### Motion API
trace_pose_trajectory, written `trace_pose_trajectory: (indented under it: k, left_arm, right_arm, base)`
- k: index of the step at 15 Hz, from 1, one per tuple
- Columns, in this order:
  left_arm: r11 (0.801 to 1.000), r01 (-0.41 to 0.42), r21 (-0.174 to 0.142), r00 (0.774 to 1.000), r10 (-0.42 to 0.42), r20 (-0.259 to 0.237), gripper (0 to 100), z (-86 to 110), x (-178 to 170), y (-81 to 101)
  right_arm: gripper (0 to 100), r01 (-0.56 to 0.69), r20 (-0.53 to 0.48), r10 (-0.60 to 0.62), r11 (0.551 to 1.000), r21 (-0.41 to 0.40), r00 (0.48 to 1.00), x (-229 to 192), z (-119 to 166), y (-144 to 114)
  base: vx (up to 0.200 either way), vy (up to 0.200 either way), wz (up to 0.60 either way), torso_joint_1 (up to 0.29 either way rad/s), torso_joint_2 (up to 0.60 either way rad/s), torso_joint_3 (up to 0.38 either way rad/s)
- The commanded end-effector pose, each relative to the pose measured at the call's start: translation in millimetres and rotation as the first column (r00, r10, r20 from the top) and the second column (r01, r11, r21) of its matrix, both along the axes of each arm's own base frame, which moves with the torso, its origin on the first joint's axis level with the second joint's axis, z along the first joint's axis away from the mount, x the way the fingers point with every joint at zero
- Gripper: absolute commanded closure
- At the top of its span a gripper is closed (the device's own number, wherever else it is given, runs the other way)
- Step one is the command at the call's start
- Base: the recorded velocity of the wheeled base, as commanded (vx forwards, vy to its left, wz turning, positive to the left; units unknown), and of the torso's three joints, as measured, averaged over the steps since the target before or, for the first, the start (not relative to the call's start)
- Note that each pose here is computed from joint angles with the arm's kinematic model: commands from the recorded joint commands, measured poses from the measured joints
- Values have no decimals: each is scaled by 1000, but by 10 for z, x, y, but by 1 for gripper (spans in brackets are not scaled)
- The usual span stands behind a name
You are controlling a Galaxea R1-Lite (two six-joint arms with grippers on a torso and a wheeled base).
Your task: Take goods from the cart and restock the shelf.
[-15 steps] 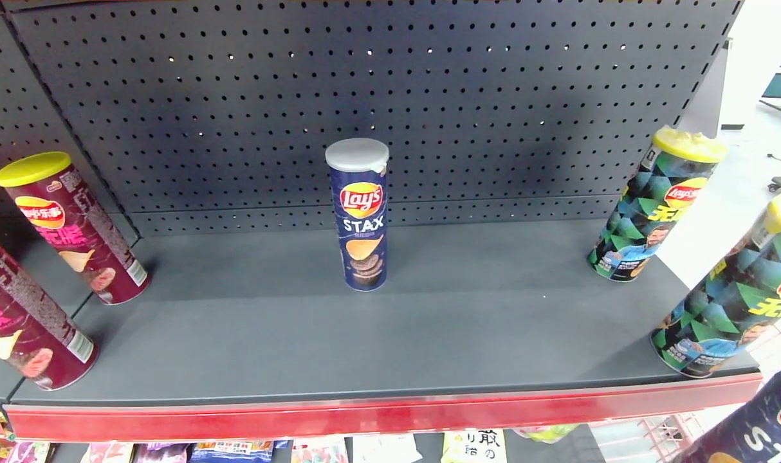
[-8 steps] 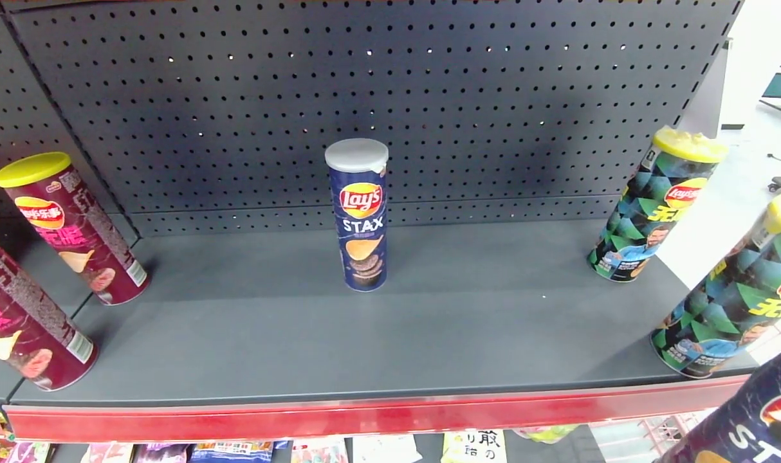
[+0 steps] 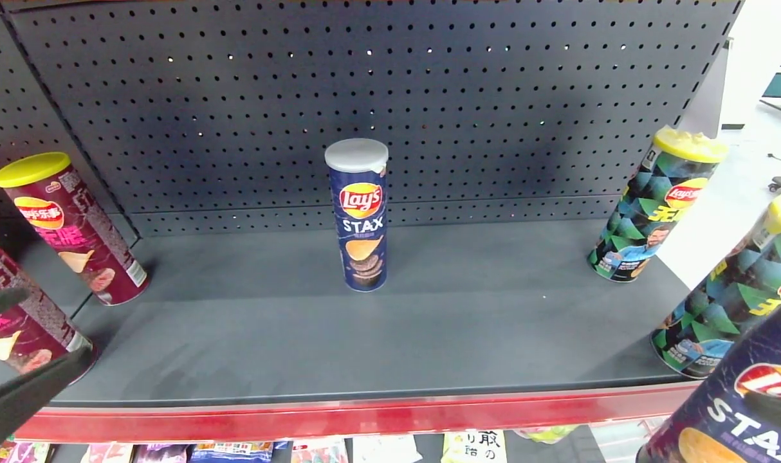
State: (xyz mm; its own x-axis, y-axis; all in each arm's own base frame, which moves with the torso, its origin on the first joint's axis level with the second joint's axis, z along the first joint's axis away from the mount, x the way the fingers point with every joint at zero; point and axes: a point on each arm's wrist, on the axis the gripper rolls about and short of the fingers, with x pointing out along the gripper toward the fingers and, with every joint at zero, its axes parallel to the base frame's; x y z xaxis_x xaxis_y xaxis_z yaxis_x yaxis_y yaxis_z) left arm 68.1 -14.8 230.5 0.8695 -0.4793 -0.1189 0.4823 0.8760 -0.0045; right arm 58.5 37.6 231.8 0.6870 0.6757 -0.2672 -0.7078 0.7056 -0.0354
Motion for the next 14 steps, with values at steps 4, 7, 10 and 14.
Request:
trace_pose_trajectory:
  k: [4, 7, 10, 14]
  left_arm:
    - [934, 357, 5, 922, -351, -163, 0, -96, 1574, -420]
    - [912, 409, 18, 902, -401, -160, 0, -91, 1945, -587]
    - [885, 466, 11, 874, -458, -165, 0, -120, 2209, -797]
    - [869, 495, 31, 863, -487, -134, 0, -179, 2560, -987]
  right_arm:
    - [100, 10, -15, -10, 1000, -9, 1000, 88, 6, 40]
    - [100, 13, 5, -13, 1000, 1, 1000, 154, 34, 73]
    - [100, 16, 12, -16, 1000, 4, 1000, 175, 65, 81]
    - [100, 28, 8, -28, 1000, 8, 1000, 183, 68, 73]
  base:
    - [0, 0, 0, 0, 0, 0]
    - [0, 0, 0, 0, 0, 0]
    - [0, 0, 0, 0, 0, 0]
    - [0, 0, 0, 0, 0, 0]
